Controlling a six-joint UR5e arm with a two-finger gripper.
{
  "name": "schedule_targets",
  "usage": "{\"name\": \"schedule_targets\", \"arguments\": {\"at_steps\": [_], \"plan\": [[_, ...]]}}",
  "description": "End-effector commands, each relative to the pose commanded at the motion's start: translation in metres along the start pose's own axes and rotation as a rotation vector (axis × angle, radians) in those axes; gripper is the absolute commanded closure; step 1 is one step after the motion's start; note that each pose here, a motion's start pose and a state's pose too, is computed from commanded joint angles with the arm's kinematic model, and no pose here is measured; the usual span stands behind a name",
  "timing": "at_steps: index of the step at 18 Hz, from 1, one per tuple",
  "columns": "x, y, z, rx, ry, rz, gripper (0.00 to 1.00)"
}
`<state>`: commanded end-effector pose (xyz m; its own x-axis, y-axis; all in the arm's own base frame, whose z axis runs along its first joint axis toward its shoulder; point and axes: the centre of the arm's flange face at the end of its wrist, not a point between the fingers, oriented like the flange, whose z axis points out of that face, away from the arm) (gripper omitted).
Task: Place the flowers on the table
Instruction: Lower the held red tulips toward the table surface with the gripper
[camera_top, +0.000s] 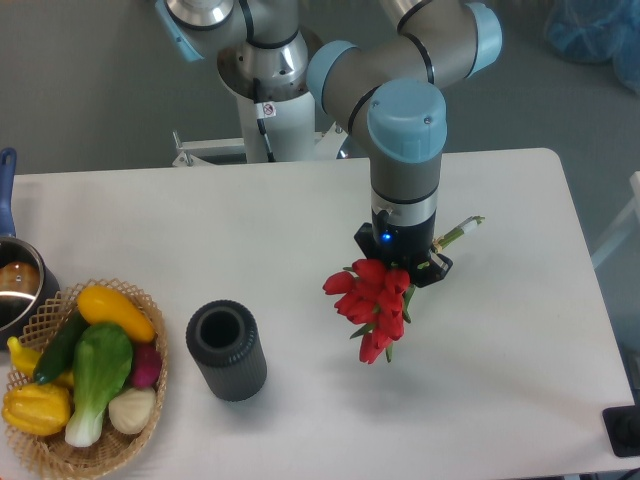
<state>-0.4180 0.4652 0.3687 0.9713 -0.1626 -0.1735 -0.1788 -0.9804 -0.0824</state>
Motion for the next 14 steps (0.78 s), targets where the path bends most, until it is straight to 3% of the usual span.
{"name": "schedule_targets", "arguments": {"at_steps": [10,14], "plan": [[0.008,-0.005,0.014,-0.002,0.026,0.010,0.82],[0.024,-0.013,0.033,-0.020,0.062,0.029,0.72]]}}
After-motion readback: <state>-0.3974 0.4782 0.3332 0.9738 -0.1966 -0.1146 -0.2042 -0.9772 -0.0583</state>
